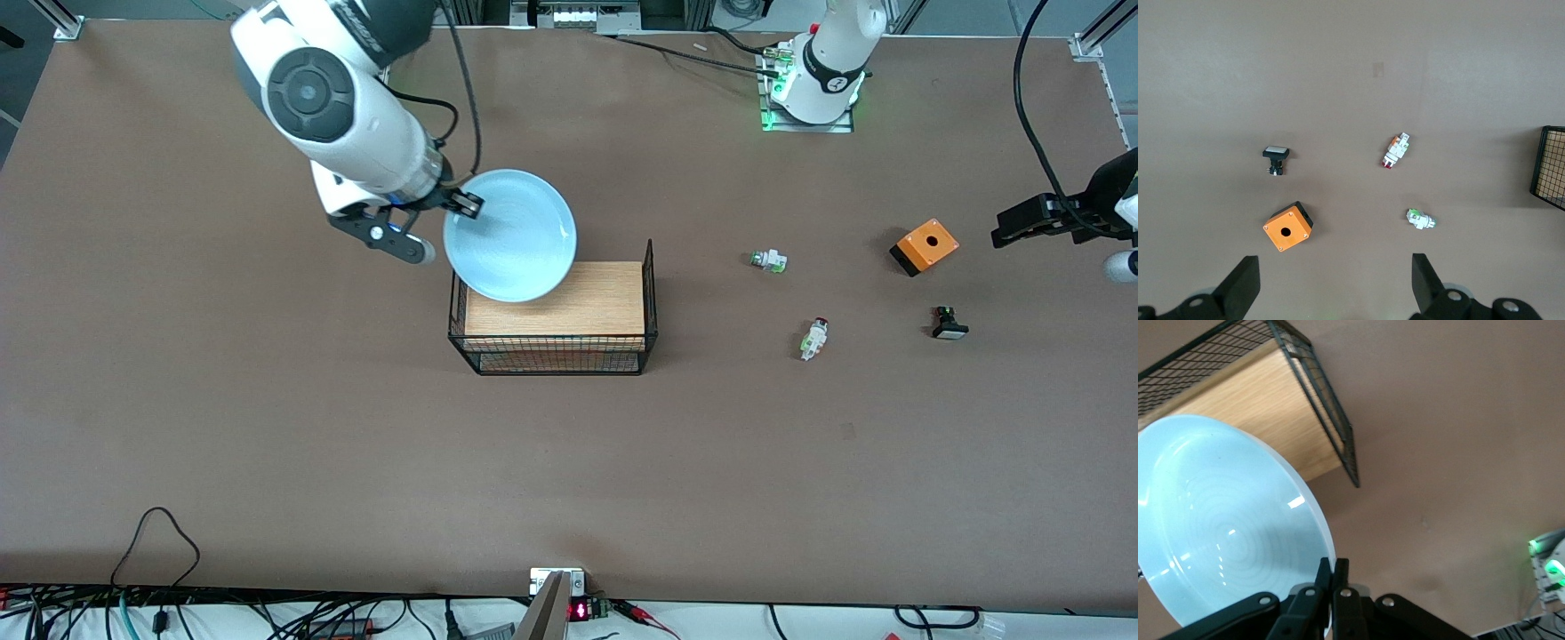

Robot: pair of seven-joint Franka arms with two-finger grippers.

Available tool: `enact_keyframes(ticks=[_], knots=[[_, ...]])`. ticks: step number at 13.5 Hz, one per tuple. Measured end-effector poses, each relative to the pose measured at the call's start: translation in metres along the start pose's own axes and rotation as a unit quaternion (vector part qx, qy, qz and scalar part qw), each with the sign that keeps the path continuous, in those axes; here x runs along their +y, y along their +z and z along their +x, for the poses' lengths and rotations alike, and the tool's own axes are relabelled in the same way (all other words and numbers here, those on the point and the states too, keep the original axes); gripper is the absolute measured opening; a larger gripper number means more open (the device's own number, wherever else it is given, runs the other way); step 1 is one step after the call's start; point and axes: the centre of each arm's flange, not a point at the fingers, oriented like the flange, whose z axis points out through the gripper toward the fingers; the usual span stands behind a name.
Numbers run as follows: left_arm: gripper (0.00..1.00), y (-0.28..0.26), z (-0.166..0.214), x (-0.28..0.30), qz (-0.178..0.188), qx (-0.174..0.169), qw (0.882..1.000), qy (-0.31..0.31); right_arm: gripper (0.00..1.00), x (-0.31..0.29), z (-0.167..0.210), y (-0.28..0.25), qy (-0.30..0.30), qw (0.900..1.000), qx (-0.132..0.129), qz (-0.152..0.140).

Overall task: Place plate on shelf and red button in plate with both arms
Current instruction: 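Lower the held plate onto the wooden board of the basket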

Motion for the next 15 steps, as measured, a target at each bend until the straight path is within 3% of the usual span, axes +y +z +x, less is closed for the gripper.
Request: enact_keyframes(ticks=[5, 15], knots=[[1.0, 0.007, 0.004, 0.002, 0.0, -0.007, 1.0, 0.002, 0.03, -0.026, -0.001, 0.037, -0.004, 1.0, 0.02, 0.008], [1.0, 0.015, 0.009, 0.003, 0.0, -0.014, 1.0, 0.003, 0.03, -0.048, 0.02, 0.084, 0.0, 0.999, 0.029, 0.035]])
